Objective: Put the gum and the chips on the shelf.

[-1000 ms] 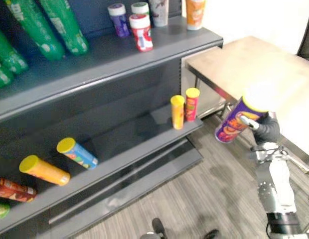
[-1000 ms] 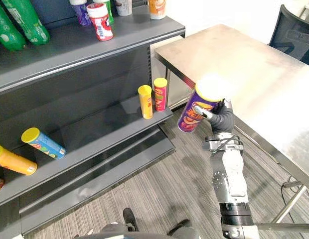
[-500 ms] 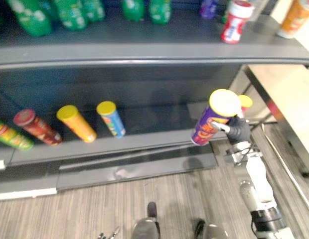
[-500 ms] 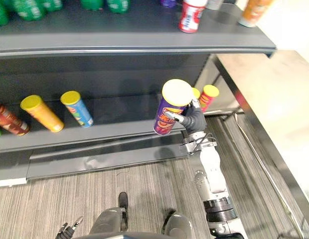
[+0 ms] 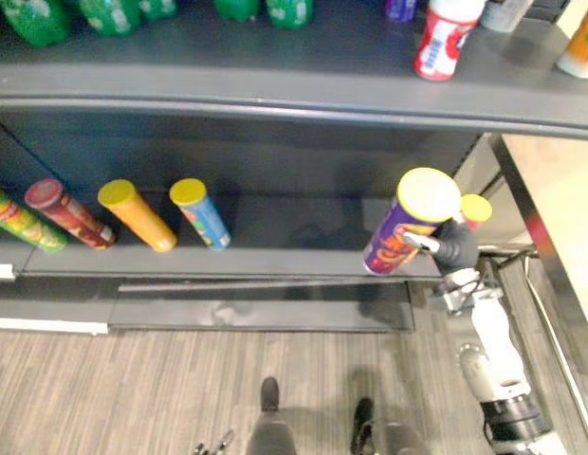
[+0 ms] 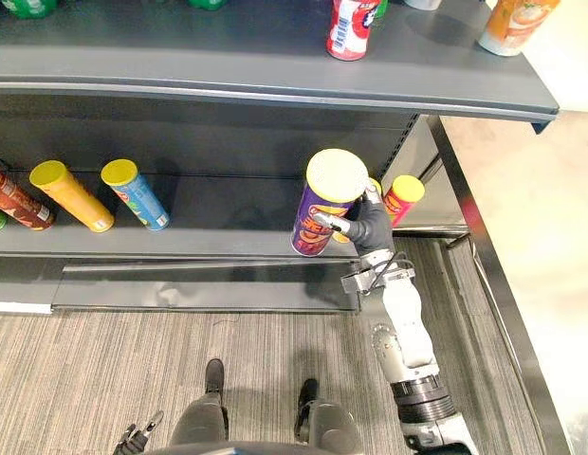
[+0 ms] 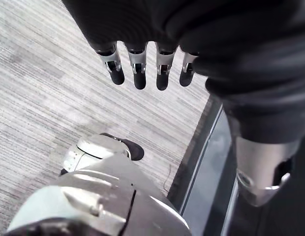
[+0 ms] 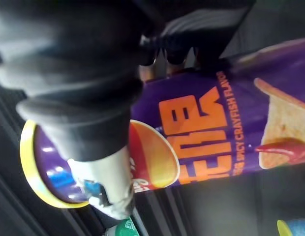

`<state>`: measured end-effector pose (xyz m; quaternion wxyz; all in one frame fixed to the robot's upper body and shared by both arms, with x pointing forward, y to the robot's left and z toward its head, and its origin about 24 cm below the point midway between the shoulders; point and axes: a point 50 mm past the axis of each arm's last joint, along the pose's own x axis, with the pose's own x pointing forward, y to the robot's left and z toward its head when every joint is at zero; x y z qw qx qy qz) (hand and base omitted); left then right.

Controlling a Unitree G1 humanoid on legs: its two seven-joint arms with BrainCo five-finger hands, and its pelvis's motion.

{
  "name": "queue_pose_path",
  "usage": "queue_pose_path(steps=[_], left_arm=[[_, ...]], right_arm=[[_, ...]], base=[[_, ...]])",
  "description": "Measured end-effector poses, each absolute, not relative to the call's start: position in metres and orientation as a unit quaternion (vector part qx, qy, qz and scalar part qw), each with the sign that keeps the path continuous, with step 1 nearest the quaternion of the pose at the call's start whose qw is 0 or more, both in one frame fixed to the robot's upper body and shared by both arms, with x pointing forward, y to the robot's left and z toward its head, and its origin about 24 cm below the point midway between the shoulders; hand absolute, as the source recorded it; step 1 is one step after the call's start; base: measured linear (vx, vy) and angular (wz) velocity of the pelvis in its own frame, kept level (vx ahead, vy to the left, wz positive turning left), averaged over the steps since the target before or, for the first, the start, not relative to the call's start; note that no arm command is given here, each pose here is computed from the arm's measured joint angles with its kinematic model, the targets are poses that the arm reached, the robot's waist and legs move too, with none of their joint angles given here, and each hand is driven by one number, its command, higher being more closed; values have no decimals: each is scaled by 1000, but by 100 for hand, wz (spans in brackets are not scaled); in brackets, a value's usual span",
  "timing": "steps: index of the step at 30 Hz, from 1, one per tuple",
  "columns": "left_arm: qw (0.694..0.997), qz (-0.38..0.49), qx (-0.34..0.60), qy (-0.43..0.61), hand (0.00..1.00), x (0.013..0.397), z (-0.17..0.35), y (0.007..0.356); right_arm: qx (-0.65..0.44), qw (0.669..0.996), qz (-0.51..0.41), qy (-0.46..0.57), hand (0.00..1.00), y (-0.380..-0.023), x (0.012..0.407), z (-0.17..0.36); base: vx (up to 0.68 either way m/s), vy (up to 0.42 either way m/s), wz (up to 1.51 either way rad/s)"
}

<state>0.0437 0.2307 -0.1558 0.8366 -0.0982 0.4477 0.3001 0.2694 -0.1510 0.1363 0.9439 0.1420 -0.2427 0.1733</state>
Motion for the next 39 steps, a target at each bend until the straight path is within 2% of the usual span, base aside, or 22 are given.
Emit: queue_pose_path(steps=[6,11,16,23,26,32,39], left_arm=[[844,288,-103,441,0,51,-156,225],[853,270,-94,438,0,58,-155,222],[884,229,-80,400,0,91,-148,215],[940,164,-81,290,0,161,-117,200],[954,138,-83,253,0,181,-105,191],[965,87,-80,235,0,195,-97,172],[965,73,-98,232,0,198,-93,158]], right_arm=[[145,953,163,-209,100,-153,264,118],[142,960,179,-160,100,-141,264,96],[127,968,181,-120,100,-133,273,78],[66,972,126,-185,100,-125,322,122],[63,971,87,-214,100,-129,337,141],[54,974,9,-220,100,-142,358,156],[71,957,-51,-277,100,-144,364,190]], base=[[39,43,32],[-22,68,13],[10,47,5],[-7,17,7],[-74,-17,15],[-63,-59,12],[-6,-88,4]])
